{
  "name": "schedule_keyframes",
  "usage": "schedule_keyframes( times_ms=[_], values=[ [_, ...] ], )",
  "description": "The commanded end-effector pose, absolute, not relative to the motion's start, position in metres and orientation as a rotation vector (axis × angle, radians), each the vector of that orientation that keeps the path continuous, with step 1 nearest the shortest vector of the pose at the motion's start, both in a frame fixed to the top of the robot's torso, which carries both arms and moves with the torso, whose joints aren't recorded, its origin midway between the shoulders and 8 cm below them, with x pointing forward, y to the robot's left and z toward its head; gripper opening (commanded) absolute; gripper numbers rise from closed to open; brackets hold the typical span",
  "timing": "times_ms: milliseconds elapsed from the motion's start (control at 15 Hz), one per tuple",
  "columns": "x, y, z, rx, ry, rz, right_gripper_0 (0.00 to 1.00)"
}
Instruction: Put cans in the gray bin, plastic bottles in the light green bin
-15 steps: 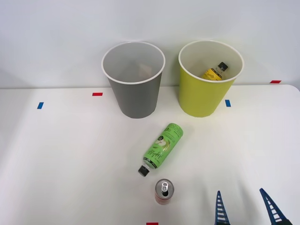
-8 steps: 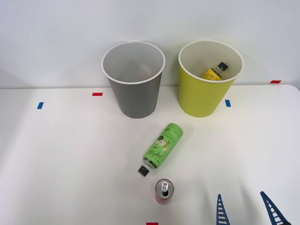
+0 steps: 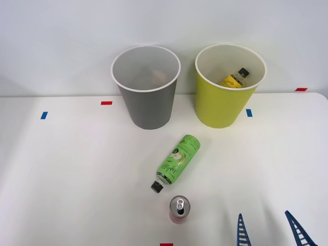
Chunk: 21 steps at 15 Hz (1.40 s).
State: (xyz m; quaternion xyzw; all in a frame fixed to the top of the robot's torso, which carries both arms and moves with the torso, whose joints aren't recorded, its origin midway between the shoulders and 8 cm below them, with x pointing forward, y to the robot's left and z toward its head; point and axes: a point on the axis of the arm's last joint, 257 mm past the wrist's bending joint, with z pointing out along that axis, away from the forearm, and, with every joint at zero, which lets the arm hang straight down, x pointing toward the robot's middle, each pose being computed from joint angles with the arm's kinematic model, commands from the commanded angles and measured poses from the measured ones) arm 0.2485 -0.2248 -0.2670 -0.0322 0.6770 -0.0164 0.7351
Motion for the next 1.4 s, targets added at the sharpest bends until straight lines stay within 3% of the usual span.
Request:
schedule_keyframes(
  times_ms=[67, 1400],
  values=[
    [0.2485, -0.2248, -0.2671, -0.07, 1.488, -0.036, 1.0],
    [0.2485, -0.2248, -0.2671, -0.07, 1.488, -0.036, 1.0]
  ],
)
